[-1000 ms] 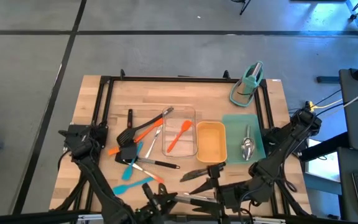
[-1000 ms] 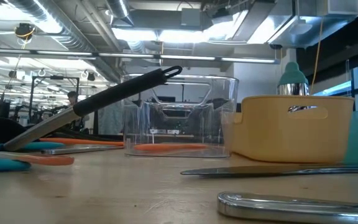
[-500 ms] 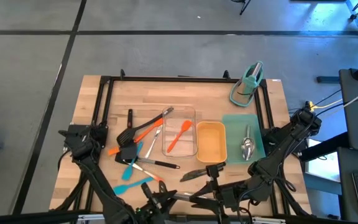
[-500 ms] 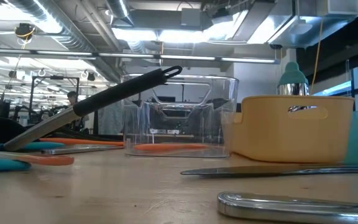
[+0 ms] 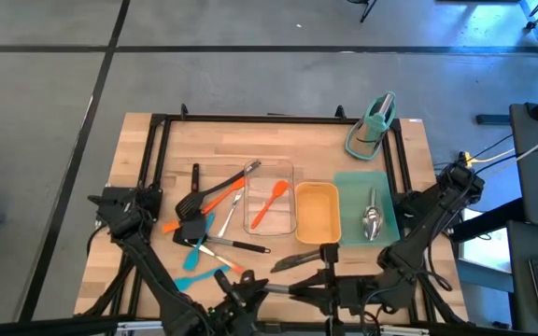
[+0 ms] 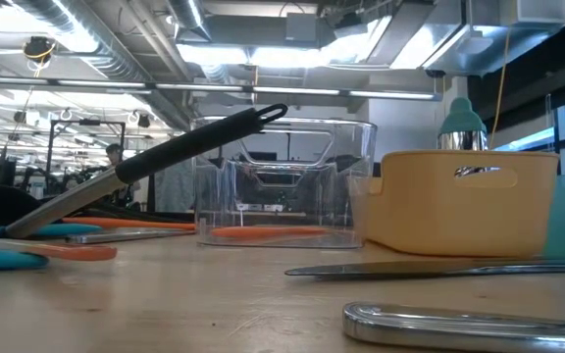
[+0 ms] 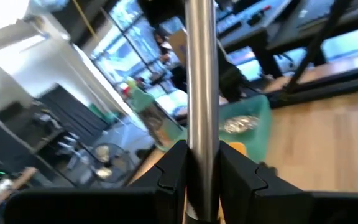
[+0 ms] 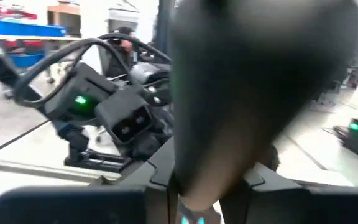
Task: Pick & Place Kitchen Items
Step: Put the black spatula into the transparent bin
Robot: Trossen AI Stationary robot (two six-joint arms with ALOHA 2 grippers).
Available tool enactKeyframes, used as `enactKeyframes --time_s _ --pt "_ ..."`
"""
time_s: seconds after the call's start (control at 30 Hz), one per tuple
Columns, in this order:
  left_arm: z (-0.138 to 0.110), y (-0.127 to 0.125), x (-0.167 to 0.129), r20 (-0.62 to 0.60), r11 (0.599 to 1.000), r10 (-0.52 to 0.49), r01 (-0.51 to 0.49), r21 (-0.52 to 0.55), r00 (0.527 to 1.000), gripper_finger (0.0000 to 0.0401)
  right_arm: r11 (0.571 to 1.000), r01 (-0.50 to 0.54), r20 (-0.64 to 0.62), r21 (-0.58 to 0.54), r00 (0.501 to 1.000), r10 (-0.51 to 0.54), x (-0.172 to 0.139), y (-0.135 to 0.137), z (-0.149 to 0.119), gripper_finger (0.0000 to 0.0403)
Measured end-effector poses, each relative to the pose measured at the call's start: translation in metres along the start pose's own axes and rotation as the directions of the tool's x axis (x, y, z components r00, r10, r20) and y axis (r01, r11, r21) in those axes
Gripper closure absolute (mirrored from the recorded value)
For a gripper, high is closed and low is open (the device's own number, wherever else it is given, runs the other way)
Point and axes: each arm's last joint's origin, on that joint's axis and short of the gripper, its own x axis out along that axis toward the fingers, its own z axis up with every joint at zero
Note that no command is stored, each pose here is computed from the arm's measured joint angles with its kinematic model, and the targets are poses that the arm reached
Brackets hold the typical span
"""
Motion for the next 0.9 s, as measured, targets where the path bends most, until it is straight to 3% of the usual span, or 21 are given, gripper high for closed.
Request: enactKeyframes --time_s 0.13,0.3,0.43,0.53,0.63,0.77,0.9 --pt "0.002 0.001 -0.009 0.027 1.000 0.025 -0.025 0.014 0.999 0.0281 0.997 0.079 -0.016 -0.011 0.997 -0.079 -0.002 0.000 -0.001 0.0329" --pt "0.002 0.002 -0.007 0.025 0.999 0.029 -0.030 0.020 0.999 0.0261 0.985 0.174 -0.042 0.003 0.984 -0.173 -0.001 -0.003 -0.004 0.0329" --pt "0.002 0.002 -0.004 0.022 0.999 0.034 -0.034 0.024 0.999 0.0264 0.954 0.299 -0.050 0.019 0.953 -0.297 0.005 -0.004 -0.012 0.0329" --pt "0.002 0.002 -0.004 0.022 0.999 0.034 -0.034 0.035 0.999 0.0272 0.889 0.458 -0.063 -0.001 0.887 -0.457 0.012 -0.005 -0.022 0.0329" --pt "0.002 0.002 -0.004 0.022 0.998 0.034 -0.035 0.049 0.999 0.0281 0.832 0.553 -0.073 -0.055 0.828 -0.555 0.016 -0.008 -0.028 0.0329" --pt "0.002 0.003 0.000 0.017 0.999 0.042 -0.042 0.016 0.999 0.0294 0.817 0.571 -0.074 -0.078 0.814 -0.576 0.019 -0.012 -0.028 0.0329" --pt "0.006 0.019 0.024 -0.031 0.999 0.042 -0.043 -0.010 0.999 0.0316 0.814 0.569 -0.072 -0.113 0.813 -0.578 0.019 -0.011 -0.023 0.0329"
